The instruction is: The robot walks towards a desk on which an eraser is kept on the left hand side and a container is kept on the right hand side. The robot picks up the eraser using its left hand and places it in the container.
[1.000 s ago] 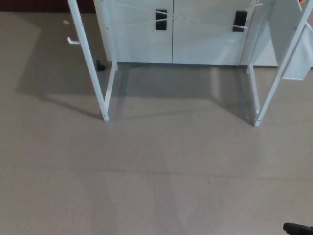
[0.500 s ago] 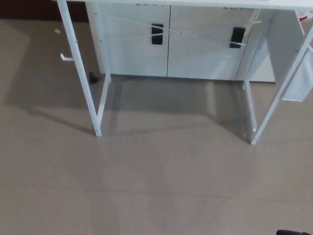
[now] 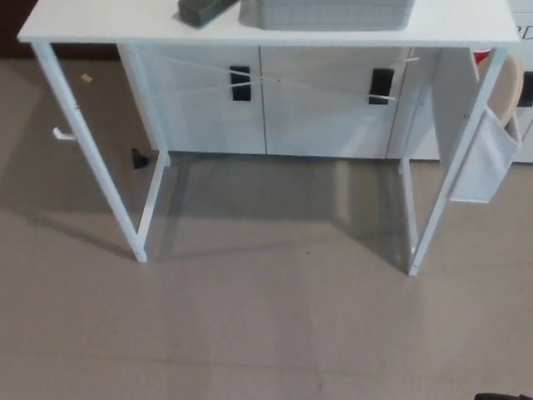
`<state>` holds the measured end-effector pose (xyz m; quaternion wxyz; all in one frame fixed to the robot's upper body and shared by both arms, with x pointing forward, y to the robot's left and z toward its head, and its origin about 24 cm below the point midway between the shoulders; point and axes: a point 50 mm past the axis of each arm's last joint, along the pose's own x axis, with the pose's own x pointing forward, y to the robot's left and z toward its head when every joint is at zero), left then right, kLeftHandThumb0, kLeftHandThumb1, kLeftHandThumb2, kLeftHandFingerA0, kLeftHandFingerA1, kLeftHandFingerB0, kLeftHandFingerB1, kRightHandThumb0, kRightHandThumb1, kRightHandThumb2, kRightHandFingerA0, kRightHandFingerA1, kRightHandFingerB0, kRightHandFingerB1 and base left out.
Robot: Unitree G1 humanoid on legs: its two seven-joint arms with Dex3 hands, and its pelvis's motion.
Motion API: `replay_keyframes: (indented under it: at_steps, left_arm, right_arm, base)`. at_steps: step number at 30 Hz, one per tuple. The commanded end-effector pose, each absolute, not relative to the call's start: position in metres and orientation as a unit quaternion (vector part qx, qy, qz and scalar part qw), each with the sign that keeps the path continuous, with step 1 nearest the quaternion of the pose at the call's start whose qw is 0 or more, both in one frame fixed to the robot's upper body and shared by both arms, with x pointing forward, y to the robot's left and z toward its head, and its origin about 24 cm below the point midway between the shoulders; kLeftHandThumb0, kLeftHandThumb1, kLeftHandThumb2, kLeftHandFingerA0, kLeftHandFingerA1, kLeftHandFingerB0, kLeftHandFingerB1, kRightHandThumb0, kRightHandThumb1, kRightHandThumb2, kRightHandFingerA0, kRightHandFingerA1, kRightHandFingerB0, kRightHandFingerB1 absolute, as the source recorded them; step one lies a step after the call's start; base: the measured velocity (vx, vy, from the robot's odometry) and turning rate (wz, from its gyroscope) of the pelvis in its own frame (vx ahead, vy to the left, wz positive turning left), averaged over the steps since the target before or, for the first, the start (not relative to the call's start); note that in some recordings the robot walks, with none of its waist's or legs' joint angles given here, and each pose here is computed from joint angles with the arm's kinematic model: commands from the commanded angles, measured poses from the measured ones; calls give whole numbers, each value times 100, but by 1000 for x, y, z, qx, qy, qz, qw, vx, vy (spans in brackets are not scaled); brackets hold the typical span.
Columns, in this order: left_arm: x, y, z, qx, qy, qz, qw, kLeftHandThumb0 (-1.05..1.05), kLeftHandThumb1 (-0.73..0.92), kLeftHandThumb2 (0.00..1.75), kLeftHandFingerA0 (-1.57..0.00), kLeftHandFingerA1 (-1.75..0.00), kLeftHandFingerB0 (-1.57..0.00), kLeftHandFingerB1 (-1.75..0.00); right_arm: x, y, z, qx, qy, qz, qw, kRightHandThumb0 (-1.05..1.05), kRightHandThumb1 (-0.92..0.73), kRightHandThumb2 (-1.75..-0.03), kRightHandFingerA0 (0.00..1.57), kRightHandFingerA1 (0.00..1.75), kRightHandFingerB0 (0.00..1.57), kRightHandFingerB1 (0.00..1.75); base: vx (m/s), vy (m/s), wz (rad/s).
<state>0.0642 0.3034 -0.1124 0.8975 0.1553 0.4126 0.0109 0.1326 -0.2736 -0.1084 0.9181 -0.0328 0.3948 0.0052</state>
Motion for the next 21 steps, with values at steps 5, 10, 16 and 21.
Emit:
replay_keyframes:
  at_steps: [5, 10, 16, 21]
  left_arm:
    - [67, 310, -107, 167, 397, 10, 902, -42, 57, 58, -63, -44, -53, -37]
    - [71, 311, -106, 175, 397, 16, 901, -43, 57, 58, -61, -44, -52, -36]
    - [66, 314, -107, 153, 400, 44, 903, -43, 60, 58, -49, -37, -39, -33]
    - [65, 317, -107, 134, 399, 94, 902, -41, 63, 59, -37, -40, -27, -31]
  right_arm:
    - [137, -273, -106, -38, 381, 10, 924, -38, -55, -55, 79, 56, 59, 49]
    - [141, -272, -106, -47, 378, 12, 924, -38, -56, -55, 80, 57, 61, 49]
    - [134, -272, -108, -53, 381, 18, 923, -40, -56, -56, 80, 55, 61, 49]
    - [130, -272, -110, -50, 388, 12, 920, -36, -54, -56, 77, 57, 58, 50]
  base:
    - [202, -24, 1]
    - [391, 133, -9]
    - [304, -110, 9]
    - [362, -312, 14]
